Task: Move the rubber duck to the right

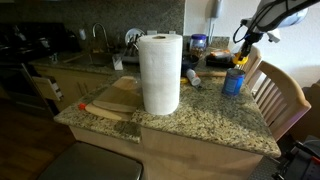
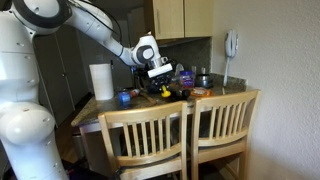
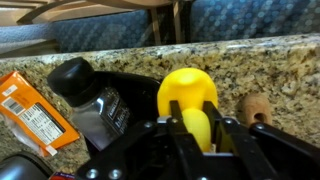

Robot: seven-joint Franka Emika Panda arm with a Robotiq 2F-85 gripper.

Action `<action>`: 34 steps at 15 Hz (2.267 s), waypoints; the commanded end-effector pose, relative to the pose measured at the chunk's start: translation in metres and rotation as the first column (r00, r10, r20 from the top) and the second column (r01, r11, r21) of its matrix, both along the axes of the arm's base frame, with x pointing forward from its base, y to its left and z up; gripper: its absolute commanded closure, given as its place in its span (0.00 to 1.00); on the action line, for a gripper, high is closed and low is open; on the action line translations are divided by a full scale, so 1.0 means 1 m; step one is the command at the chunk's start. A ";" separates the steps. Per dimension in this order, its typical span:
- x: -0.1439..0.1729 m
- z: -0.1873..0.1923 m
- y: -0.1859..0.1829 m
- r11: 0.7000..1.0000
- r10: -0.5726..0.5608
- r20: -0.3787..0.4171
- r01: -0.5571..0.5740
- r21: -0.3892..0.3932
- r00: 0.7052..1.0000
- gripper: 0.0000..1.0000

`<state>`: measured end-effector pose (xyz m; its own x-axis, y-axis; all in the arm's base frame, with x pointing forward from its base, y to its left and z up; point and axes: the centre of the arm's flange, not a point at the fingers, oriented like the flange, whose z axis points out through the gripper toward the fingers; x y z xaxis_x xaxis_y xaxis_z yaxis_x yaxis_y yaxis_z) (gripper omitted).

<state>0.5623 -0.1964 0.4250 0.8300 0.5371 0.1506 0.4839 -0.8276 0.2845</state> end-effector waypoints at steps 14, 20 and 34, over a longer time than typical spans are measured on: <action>0.058 0.031 0.037 0.998 0.048 -0.076 -0.046 0.033 0.996 0.93; 0.076 -0.007 0.006 0.999 0.003 -0.148 0.002 0.032 0.989 0.93; 0.081 -0.003 -0.002 0.998 0.020 -0.263 -0.001 0.070 0.964 0.93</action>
